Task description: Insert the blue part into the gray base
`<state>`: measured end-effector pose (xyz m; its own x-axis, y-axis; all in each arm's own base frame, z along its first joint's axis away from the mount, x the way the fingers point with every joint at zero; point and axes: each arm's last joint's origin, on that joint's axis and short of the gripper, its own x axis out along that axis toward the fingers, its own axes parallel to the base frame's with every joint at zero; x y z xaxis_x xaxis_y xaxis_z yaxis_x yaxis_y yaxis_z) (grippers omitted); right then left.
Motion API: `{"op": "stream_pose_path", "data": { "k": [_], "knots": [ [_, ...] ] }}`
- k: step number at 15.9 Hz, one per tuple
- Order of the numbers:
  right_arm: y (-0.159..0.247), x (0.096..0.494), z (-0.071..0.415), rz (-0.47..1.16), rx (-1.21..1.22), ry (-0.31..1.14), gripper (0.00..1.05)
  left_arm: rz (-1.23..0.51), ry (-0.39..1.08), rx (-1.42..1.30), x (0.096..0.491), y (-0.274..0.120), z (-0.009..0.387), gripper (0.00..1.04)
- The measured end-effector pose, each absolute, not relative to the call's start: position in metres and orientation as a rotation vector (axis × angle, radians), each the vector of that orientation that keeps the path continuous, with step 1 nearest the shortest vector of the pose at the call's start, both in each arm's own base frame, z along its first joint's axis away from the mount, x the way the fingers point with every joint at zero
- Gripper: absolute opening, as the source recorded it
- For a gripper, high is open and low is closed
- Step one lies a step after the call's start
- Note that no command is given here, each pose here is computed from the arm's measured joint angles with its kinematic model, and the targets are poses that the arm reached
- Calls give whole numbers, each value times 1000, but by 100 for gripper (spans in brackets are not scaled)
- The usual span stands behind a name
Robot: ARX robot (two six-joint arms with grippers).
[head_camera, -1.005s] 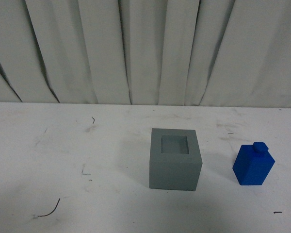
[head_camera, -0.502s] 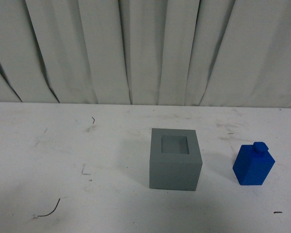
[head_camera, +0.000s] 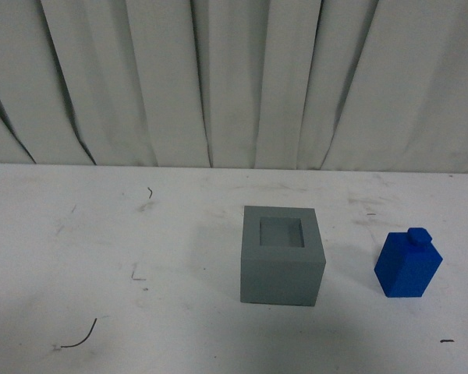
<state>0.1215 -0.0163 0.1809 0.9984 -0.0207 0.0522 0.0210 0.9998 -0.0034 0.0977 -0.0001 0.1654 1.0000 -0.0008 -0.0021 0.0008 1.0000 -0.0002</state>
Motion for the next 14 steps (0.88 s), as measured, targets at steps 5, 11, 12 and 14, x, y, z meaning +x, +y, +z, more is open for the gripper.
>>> {"op": "stream_pose_path", "data": {
  "k": [5, 11, 12, 14],
  "knots": [
    [-46, 263, 225, -56, -89, -112, 98, -1, 2, 0, 98, 0, 165, 98],
    [-30, 378, 208, 300, -283, 114, 98, -1, 2, 0, 98, 0, 165, 98],
    [-22, 382, 210, 392, -334, 140, 98, -1, 2, 0, 98, 0, 165, 98],
    [-7, 386, 213, 550, -423, 193, 98, -1, 2, 0, 98, 0, 165, 98]
  ]
}}
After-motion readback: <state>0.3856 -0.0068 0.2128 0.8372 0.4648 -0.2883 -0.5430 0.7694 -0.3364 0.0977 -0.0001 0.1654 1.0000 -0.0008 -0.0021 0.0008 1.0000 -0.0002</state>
